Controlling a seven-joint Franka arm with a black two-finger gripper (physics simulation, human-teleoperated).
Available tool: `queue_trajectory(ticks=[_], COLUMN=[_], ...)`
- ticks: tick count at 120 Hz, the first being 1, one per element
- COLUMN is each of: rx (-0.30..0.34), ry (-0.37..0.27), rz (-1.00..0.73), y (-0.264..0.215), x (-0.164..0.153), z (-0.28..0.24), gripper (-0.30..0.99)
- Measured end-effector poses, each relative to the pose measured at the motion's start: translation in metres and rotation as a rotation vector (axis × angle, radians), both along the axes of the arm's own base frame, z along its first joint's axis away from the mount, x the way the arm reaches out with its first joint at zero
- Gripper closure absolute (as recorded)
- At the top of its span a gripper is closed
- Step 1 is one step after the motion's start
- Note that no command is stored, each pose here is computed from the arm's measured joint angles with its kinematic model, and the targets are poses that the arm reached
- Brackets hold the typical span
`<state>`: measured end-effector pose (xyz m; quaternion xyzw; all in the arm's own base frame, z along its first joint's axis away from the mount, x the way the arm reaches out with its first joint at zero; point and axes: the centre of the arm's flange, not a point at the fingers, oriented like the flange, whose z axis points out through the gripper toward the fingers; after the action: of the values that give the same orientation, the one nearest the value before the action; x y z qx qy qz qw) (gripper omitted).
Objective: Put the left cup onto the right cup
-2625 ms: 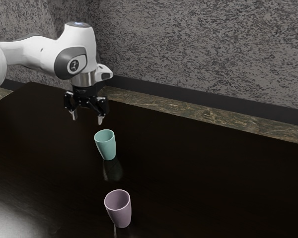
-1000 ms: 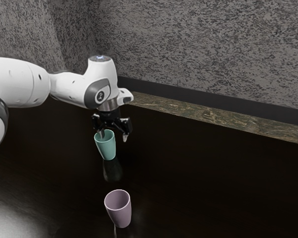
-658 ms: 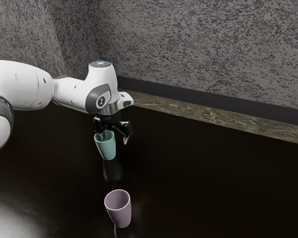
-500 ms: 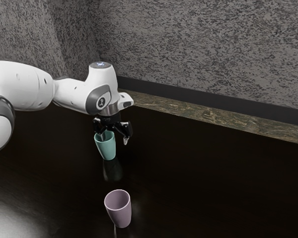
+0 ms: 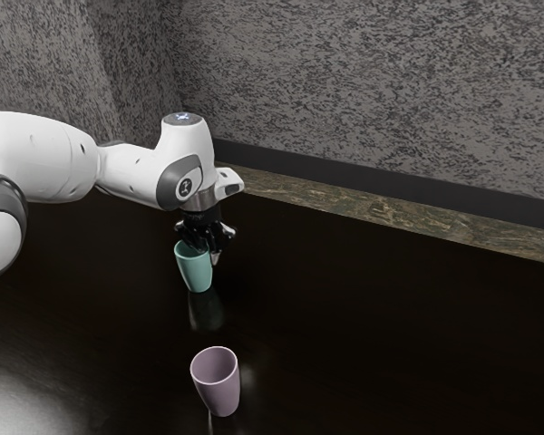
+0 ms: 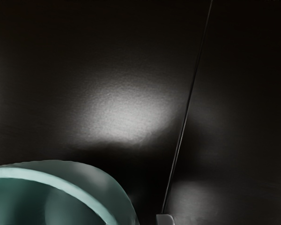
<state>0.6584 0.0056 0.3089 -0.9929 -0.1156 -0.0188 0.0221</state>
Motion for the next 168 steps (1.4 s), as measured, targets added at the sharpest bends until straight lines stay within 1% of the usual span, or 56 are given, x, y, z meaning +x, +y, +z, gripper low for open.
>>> queue_trajectory(ticks=[18, 36, 68, 76, 95, 112, 133, 152, 168], rx=[0.003, 0.007, 0.002, -0.003, -0.026, -0.037, 0.001, 0.041, 0.060], ry=[-0.001, -0.007, -0.050, -0.051, -0.056, -0.051, -0.055, -0.053, -0.050], rz=[0.000, 0.001, 0.011, 0.014, 0.008, 0.009, -0.007, -0.019, 0.006], y=[0.000, 0.001, 0.000, -0.003, -0.027, -0.051, -0.086, -0.117, -0.132], x=[0.000, 0.000, -0.009, -0.018, -0.052, -0.076, -0.103, -0.130, -0.146], z=[0.001, 0.006, 0.062, 0.079, 0.121, 0.141, 0.161, 0.166, 0.165], gripper=[0.76, 0.77, 0.78, 0.78, 0.78, 0.78, 0.78, 0.78, 0.78])
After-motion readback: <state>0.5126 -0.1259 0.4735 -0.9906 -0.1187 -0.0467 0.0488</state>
